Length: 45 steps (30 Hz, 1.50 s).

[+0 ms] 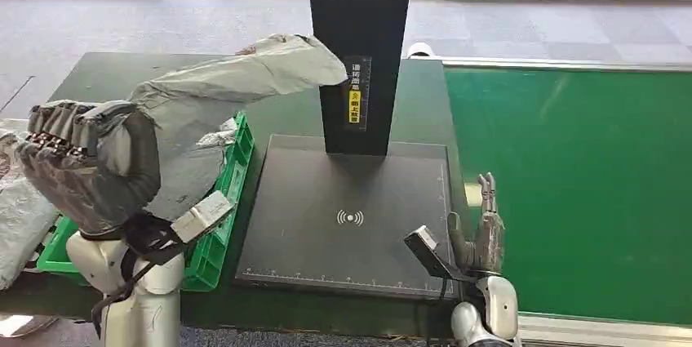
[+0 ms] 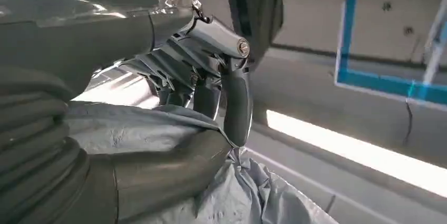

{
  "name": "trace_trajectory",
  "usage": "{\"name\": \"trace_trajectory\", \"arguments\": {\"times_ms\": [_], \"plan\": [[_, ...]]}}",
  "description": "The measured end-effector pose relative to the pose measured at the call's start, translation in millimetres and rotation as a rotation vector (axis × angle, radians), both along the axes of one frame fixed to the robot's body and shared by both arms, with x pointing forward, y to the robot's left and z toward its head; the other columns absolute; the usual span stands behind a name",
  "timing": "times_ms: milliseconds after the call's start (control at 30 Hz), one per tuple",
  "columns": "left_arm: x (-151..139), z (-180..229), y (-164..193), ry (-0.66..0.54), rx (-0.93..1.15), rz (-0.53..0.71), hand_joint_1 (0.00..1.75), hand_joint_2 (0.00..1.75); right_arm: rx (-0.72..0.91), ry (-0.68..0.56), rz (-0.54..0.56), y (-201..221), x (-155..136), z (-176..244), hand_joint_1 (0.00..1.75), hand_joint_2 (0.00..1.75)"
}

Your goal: Moved the parcel from conveyor to table for the left to box.

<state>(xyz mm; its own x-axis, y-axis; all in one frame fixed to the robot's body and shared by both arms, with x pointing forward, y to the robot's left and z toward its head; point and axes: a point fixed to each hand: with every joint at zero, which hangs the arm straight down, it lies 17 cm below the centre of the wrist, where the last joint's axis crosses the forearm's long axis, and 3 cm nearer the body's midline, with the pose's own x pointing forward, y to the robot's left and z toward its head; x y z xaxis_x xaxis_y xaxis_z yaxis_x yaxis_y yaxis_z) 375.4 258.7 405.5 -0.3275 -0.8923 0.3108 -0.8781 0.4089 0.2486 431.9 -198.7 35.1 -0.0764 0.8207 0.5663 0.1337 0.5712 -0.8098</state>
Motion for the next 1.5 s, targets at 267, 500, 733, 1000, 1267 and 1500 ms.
{"name": "trace_trajectory", "arguments": {"times_ms": [267, 500, 733, 1000, 1267, 1500], "plan": [[3, 11, 62, -0.017, -0.031, 0.179, 1.75, 1.75, -0.001, -0.003, 0.018, 7, 3, 1, 0.0, 0.0], [11, 1, 92, 0.012, -0.052, 0.253, 1.75, 1.75, 0.003, -0.004, 0.021, 9, 5, 2, 0.0, 0.0], [35, -31, 114, 0.134, -0.067, 0.318, 1.75, 1.75, 0.008, 0.025, 0.013, 7, 3, -4, 0.0, 0.0], [84, -91, 105, 0.375, -0.061, 0.359, 1.75, 1.75, 0.004, 0.037, 0.021, 11, 0, -8, 0.0, 0.0], [98, -139, 107, 0.512, -0.165, 0.357, 1.75, 1.75, 0.01, 0.04, 0.019, 10, 0, -8, 0.0, 0.0], [99, -160, 100, 0.56, -0.142, 0.337, 1.75, 1.75, 0.011, 0.04, 0.025, 11, 0, -8, 0.0, 0.0]]}}
